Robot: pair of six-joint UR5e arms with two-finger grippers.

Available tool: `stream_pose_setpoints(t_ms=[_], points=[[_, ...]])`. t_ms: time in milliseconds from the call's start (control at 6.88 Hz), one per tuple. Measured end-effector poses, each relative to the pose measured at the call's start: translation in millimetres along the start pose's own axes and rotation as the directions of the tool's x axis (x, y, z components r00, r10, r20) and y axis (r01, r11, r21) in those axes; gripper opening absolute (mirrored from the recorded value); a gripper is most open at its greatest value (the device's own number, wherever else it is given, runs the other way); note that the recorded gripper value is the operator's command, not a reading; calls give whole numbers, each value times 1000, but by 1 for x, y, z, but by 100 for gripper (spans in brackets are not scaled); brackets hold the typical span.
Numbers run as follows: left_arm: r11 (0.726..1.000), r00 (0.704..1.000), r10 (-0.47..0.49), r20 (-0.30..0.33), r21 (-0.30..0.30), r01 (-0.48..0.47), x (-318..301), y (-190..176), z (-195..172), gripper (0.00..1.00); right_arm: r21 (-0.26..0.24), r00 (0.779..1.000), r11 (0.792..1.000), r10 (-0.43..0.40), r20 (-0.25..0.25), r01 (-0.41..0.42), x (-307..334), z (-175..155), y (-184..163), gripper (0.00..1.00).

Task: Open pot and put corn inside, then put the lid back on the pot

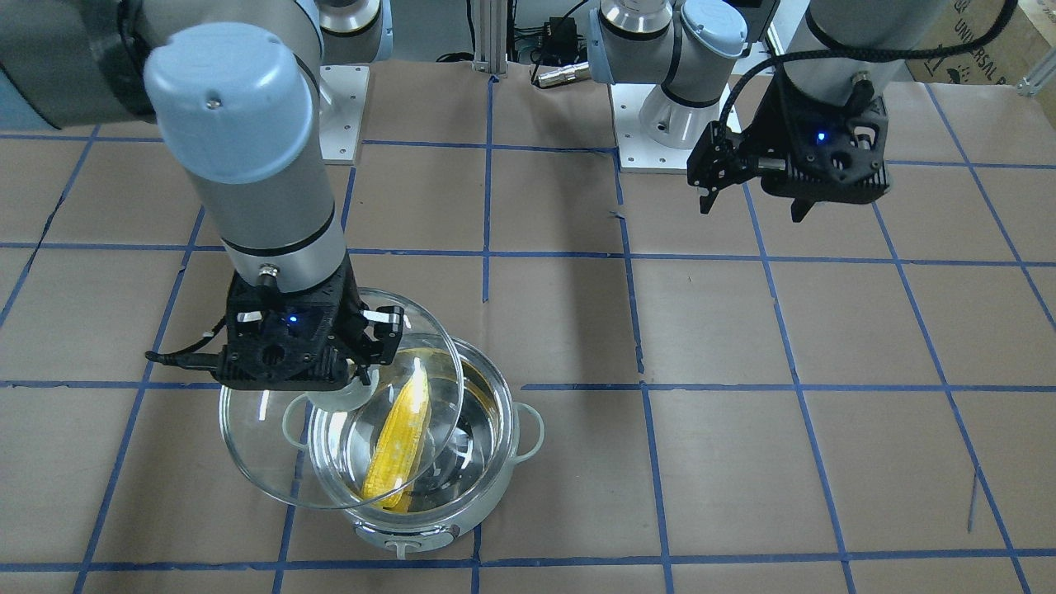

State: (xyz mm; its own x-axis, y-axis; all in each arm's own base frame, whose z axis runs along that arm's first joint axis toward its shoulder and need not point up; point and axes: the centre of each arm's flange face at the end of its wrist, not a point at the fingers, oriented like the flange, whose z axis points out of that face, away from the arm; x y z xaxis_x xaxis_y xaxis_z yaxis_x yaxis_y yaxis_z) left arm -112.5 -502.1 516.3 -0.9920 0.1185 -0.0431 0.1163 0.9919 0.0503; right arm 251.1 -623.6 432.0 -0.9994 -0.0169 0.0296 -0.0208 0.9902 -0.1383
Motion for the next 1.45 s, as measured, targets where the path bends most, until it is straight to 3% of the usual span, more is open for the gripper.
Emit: stream_pose_setpoints(t_ms=[145,436,872,1162,1453], points=[[1000,1000,4,5,-18,-3,1,6,6,100,35,1000,999,-3,6,3,-12,23,9,6],[1000,1000,7,2,-22,-7,2,9,17,100,53,1000,999,-12,11,12,-24,47,21,6],[996,996,-51,-76,75,56,-20,5,7,100,33,999,999,-31,21,30,-37,64,26,6],[991,994,-110,-16,79,111,-20,5,4,100,23,999,999,-43,23,42,-46,74,25,6],[990,993,-120,1,76,120,-15,1,5,100,15,999,999,-45,23,45,-47,78,24,6]])
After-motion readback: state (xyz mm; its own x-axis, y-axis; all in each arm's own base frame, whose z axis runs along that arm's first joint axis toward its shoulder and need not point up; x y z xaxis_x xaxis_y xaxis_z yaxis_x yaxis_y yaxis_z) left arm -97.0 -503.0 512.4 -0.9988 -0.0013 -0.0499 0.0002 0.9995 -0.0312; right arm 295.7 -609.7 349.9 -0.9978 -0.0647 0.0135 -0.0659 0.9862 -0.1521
